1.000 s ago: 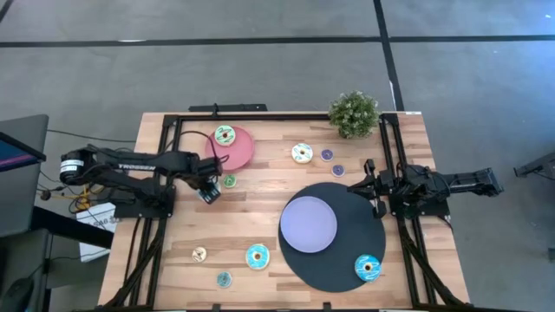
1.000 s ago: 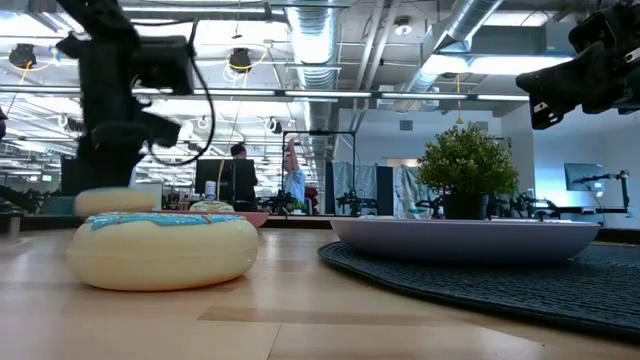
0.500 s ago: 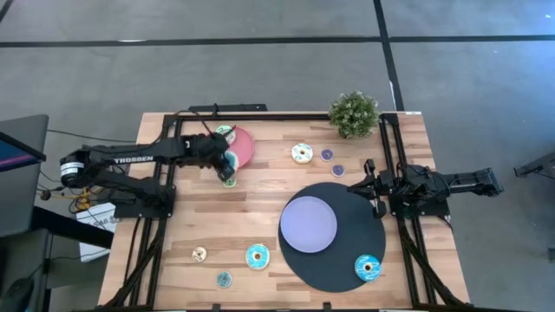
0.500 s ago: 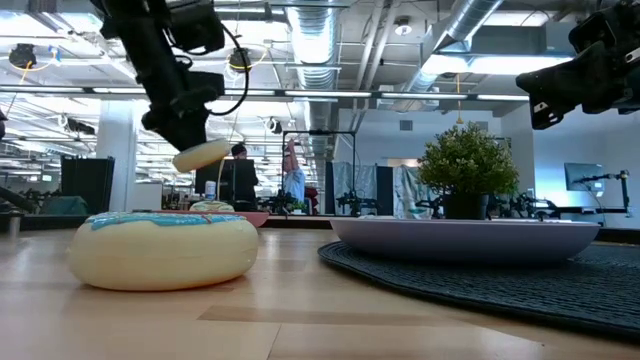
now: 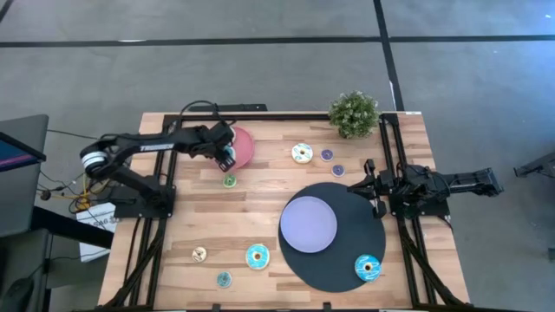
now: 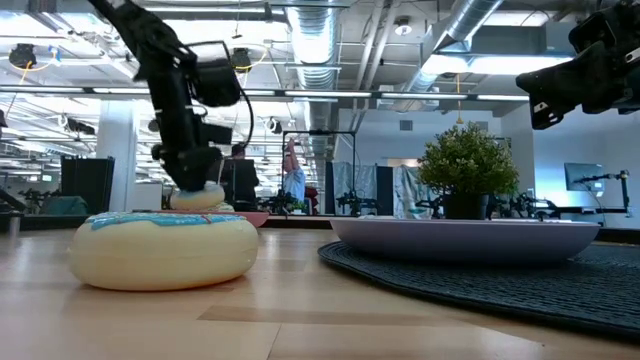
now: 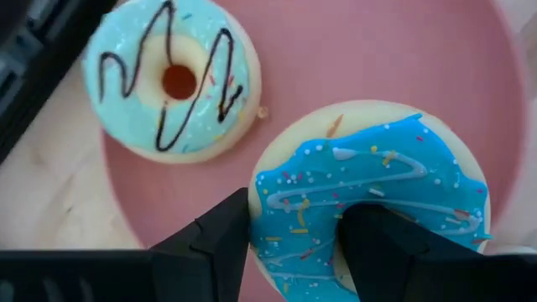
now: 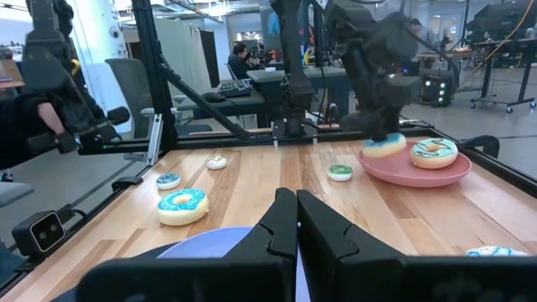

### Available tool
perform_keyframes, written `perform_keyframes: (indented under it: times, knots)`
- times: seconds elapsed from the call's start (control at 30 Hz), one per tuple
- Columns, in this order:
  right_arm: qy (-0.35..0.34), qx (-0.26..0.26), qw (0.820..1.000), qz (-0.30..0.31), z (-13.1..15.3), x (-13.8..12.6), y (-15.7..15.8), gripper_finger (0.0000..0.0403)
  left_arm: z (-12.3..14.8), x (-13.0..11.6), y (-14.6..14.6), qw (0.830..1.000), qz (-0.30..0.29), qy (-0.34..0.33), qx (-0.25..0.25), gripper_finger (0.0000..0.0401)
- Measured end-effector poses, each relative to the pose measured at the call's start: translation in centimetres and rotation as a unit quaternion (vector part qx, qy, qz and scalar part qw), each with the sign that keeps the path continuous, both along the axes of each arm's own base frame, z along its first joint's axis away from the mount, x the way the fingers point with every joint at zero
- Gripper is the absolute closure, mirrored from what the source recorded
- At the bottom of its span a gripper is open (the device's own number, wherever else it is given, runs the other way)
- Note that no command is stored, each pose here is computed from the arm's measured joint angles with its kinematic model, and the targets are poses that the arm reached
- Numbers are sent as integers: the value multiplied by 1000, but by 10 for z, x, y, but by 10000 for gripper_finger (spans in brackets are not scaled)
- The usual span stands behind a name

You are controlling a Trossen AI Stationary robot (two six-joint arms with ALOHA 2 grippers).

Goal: Pick & Place donuts
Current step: Put the big blue donut on the pink plate

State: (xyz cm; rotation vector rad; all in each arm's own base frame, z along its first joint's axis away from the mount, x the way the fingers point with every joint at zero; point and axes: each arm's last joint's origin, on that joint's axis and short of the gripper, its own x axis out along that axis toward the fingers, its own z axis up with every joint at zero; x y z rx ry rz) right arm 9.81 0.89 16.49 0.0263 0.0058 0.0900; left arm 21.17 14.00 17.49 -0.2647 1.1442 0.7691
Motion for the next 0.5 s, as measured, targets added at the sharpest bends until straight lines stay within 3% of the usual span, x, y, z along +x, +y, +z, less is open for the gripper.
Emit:
perform_keyframes:
  times: [0.5]
  knots:
    - [0,0,1000,0,0,0,0,403,-9,-3,4,999,15,42,6,236]
